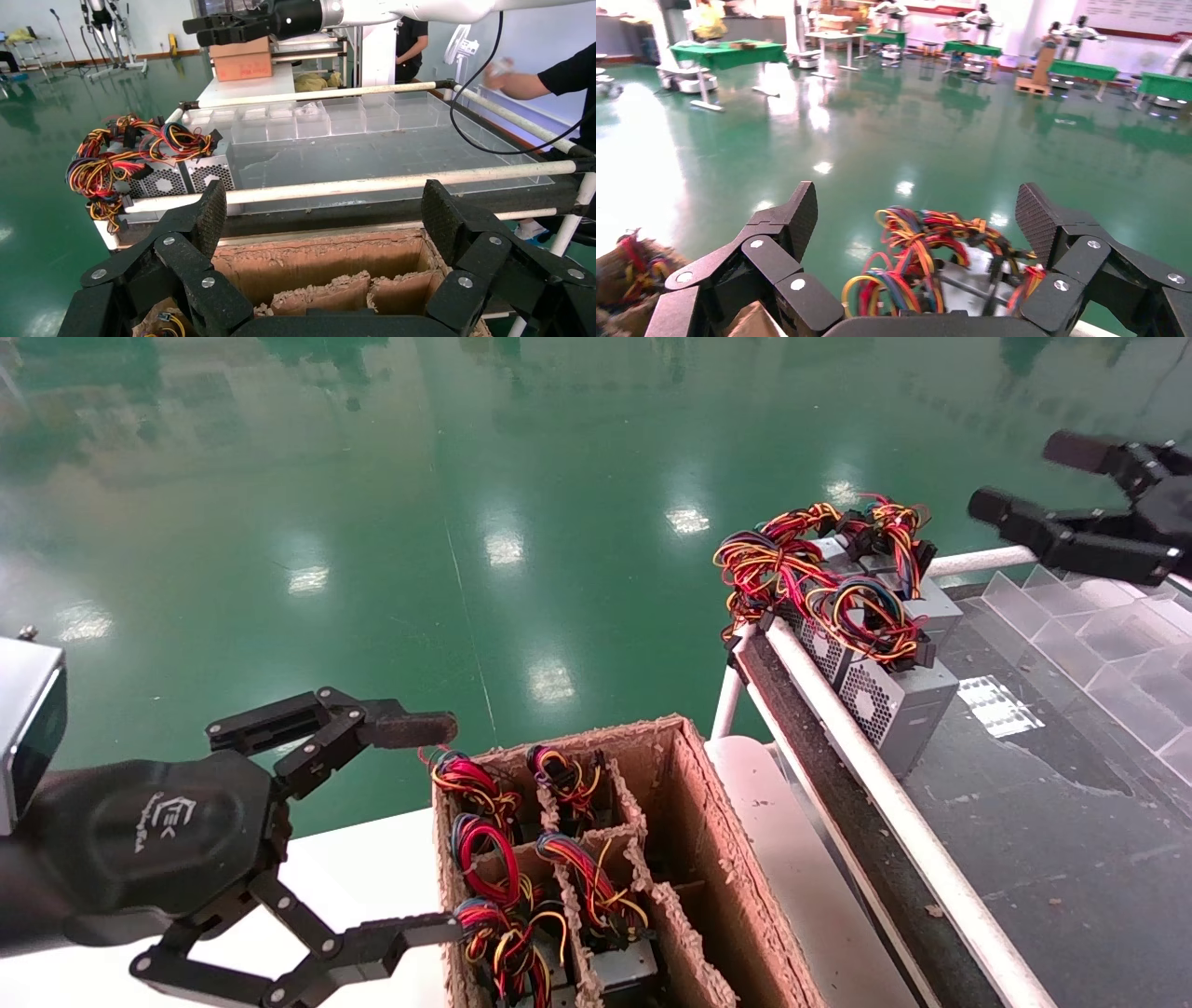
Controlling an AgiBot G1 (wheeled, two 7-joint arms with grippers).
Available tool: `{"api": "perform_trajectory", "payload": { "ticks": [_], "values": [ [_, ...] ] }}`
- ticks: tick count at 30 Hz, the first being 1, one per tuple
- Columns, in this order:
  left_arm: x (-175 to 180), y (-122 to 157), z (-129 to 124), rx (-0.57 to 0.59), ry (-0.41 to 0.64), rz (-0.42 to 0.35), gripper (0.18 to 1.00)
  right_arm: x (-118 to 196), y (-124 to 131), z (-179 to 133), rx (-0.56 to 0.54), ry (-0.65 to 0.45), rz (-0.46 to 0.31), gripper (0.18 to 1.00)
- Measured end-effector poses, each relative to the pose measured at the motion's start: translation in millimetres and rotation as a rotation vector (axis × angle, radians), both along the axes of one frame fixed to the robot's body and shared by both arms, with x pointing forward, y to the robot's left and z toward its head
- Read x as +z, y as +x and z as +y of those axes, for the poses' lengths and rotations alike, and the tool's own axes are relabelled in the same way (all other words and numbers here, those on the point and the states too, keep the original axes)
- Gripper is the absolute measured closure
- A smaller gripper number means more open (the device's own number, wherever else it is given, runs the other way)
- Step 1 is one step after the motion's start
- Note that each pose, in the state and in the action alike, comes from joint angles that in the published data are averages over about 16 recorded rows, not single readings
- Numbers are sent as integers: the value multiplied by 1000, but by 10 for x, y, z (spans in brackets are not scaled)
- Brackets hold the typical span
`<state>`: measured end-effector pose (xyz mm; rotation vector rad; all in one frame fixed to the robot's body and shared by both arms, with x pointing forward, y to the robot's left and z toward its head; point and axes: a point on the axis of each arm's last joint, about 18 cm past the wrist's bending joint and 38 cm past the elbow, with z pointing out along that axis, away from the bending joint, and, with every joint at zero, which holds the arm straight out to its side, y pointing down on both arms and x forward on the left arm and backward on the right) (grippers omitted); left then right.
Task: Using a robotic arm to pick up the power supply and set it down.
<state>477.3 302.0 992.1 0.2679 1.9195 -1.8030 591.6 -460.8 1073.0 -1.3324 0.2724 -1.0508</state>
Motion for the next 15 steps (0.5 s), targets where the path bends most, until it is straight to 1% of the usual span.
{"api": "perform_trajectory", "payload": {
  "ticks": [8, 15],
  "values": [
    [0, 0, 0, 0, 0, 0, 184, -55, -84, 190, 68, -49, -11, 178],
    [0, 0, 0, 0, 0, 0, 184, -89, -131, 286, 101, -71, -13, 178]
  ]
}}
